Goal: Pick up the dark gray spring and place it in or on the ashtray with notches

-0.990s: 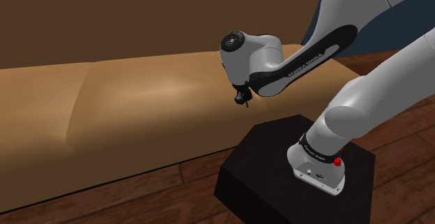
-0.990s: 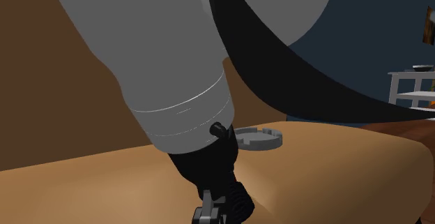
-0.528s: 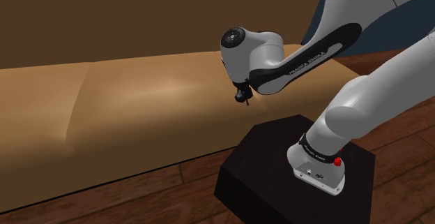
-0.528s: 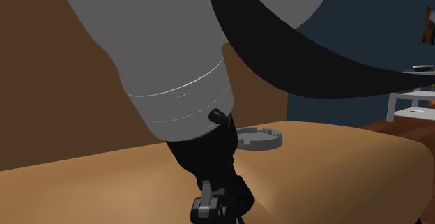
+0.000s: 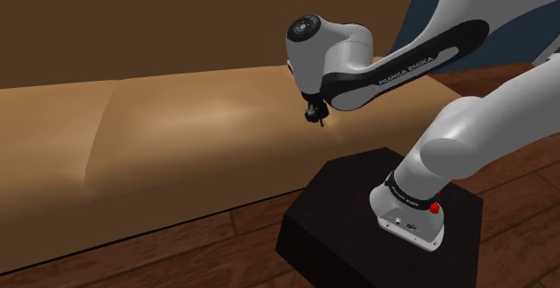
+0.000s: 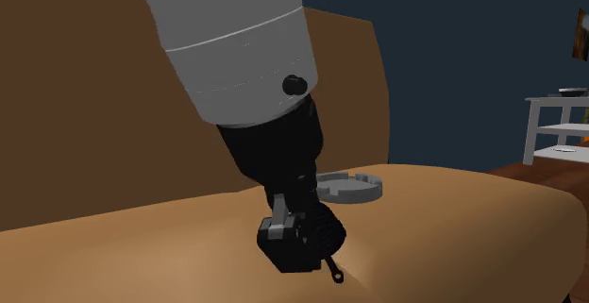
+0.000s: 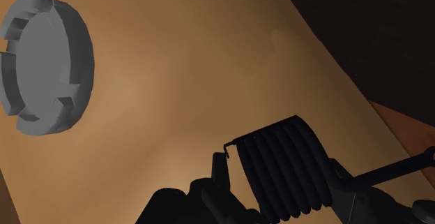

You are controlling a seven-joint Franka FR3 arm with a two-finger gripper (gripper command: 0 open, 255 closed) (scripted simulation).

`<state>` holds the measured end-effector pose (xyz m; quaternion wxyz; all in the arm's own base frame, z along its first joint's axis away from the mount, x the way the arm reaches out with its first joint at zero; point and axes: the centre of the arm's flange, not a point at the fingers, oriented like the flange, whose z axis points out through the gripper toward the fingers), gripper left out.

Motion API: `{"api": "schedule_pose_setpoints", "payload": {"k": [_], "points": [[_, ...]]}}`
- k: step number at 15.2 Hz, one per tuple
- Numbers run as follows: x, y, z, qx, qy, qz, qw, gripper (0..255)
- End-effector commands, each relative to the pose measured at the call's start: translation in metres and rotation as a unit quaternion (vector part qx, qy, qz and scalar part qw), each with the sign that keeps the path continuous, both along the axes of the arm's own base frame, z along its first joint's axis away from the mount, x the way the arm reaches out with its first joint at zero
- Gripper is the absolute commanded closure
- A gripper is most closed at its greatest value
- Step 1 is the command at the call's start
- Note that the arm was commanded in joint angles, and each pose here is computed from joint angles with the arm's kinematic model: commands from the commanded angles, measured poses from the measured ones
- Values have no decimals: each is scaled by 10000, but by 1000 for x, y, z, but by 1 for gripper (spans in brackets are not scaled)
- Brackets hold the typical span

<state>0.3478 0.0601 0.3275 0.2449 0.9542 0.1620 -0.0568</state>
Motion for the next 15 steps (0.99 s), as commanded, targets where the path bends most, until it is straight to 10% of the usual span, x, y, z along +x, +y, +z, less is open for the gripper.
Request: {"api": "schedule_pose_setpoints", "payload": {"k": [1,15], "points": [[0,0,11,2,3,1,10000,255],[7,-39,66,2,3,1,10000,255]]}}
